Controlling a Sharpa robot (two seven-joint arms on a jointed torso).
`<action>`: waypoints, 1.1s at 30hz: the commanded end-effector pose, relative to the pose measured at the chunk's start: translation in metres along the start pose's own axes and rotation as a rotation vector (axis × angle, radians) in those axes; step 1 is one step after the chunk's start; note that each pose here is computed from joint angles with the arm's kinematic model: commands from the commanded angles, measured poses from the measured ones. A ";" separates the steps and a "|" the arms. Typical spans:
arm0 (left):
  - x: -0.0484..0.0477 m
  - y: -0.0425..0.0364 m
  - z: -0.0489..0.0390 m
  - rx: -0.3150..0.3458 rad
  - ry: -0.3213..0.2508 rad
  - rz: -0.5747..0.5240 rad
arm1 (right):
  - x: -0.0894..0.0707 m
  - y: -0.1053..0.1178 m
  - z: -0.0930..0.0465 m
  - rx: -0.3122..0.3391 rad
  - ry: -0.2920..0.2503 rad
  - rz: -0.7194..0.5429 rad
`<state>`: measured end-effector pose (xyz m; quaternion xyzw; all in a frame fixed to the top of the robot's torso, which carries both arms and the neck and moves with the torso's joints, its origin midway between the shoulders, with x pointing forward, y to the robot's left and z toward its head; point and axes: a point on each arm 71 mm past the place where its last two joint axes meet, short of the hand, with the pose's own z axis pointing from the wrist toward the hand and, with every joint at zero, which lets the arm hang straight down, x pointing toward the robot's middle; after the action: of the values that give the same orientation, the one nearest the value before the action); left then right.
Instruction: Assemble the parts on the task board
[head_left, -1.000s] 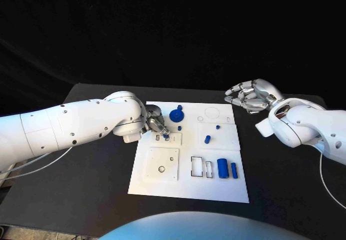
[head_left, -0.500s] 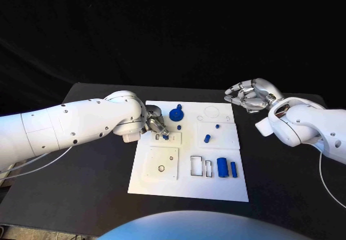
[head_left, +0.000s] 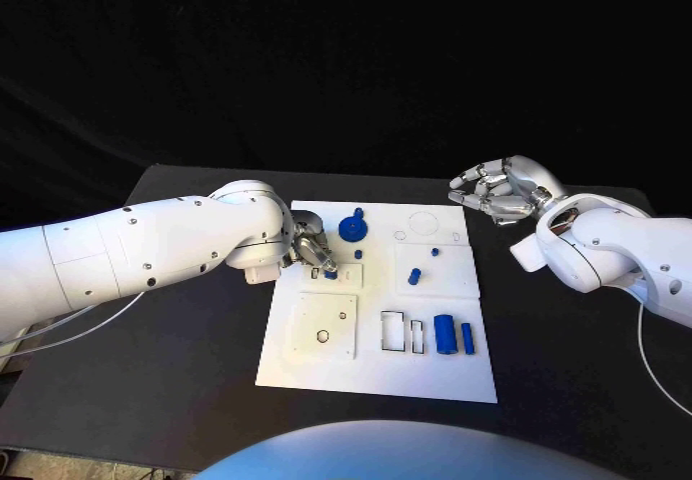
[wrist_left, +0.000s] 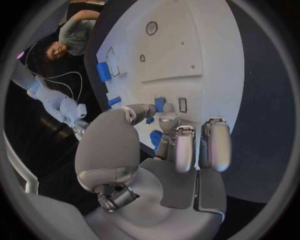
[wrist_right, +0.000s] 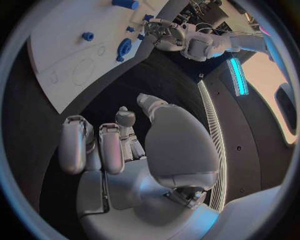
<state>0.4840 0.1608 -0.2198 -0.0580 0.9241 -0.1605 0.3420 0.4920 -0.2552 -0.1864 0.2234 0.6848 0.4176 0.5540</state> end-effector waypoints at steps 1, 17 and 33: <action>0.0014 -0.0005 0.0012 -0.004 0.019 0.013 | 0.002 0.001 0.000 -0.008 0.015 -0.005; 0.0033 -0.0039 0.0078 -0.020 0.029 0.022 | 0.003 0.001 0.000 -0.009 0.018 -0.004; 0.0073 -0.0055 0.0099 -0.028 0.059 0.037 | 0.002 0.001 0.000 -0.009 0.017 -0.004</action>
<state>0.4898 0.1536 -0.2233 -0.0540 0.9276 -0.1487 0.3383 0.4918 -0.2545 -0.1865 0.2231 0.6850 0.4181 0.5534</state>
